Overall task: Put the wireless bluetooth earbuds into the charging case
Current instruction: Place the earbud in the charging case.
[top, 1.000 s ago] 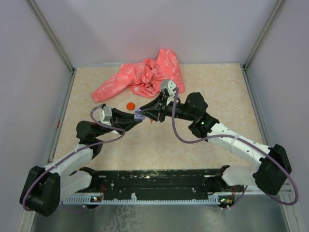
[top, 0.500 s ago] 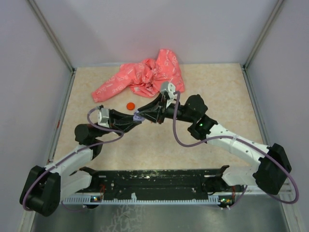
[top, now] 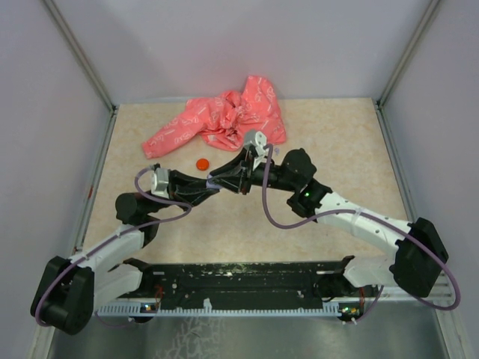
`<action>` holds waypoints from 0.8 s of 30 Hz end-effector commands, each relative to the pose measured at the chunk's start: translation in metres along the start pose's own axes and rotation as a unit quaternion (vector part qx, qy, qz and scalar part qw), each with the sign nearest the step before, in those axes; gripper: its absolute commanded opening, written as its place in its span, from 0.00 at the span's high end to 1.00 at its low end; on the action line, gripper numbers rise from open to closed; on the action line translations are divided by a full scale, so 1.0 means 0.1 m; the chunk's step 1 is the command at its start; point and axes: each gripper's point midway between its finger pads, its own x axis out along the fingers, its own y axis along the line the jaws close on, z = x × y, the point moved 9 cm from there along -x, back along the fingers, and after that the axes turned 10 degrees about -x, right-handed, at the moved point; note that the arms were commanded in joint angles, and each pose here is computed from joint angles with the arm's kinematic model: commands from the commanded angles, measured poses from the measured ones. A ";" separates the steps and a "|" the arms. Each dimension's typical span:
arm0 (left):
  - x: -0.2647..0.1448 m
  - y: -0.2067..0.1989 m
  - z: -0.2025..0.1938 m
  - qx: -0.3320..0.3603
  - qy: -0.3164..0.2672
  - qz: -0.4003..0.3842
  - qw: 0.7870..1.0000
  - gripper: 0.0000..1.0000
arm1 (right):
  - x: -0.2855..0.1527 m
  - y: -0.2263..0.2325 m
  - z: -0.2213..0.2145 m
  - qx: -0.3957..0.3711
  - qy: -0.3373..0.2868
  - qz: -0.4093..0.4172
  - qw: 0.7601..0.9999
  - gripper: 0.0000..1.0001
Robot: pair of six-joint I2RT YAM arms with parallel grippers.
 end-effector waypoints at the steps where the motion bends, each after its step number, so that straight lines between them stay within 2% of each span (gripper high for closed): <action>1: -0.01 -0.04 0.06 0.019 -0.014 -0.009 1.000 1.00 | 0.00 0.01 0.04 -0.022 -0.021 -0.007 1.000 0.88; 10: -0.01 -0.05 0.06 0.018 -0.014 -0.012 1.000 1.00 | -0.03 -0.01 0.03 -0.022 -0.024 -0.030 0.999 0.88; 24: -0.01 -0.05 0.06 0.010 -0.026 -0.004 1.000 1.00 | -0.04 0.02 -0.05 -0.017 -0.019 -0.019 1.000 0.88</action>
